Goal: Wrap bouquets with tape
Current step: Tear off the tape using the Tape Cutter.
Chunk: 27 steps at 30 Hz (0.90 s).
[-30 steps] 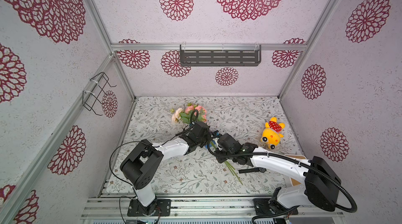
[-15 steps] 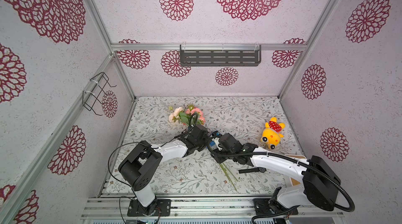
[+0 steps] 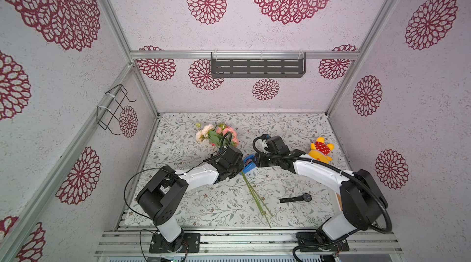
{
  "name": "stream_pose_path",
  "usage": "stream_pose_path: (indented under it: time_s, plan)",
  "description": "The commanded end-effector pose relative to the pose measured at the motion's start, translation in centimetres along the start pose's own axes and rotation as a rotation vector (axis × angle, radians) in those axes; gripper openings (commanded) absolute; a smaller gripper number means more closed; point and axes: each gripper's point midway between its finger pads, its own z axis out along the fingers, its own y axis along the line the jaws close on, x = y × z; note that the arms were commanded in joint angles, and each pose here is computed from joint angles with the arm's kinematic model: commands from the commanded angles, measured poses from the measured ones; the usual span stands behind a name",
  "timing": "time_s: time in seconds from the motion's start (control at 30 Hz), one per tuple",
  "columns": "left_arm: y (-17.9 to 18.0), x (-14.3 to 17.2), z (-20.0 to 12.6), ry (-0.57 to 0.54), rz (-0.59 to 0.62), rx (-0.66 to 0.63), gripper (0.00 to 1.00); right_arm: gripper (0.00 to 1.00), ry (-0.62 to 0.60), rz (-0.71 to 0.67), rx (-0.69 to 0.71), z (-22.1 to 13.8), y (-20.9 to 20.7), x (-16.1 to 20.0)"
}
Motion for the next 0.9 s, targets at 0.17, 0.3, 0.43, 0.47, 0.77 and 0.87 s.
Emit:
stream_pose_path:
  time_s: [0.17,0.3,0.43,0.47,0.77,0.87]
  plan:
    - [-1.4,-1.3,-1.2,-0.042,0.031,0.034,0.0,0.45,0.06,-0.017,0.156,3.3,-2.7,-0.8]
    - [-0.6,-1.7,-1.9,-0.053,0.03,0.016,0.0,0.41,0.086,-0.014,0.202,3.9,-3.8,0.1]
    - [0.4,-1.6,-2.5,-0.053,0.057,-0.029,0.0,0.34,0.115,0.003,0.23,4.4,-4.6,1.0]
    - [0.6,-1.5,-2.5,-0.05,0.056,-0.033,0.0,0.34,0.116,0.008,0.228,4.5,-4.7,1.0]
    - [3.0,-0.1,-1.6,-0.016,0.037,-0.105,0.0,0.31,0.125,0.037,0.203,5.2,-4.5,1.8]
    - [3.5,-0.1,-1.4,-0.022,0.043,-0.121,0.0,0.31,0.124,0.047,0.189,5.4,-4.3,1.9]
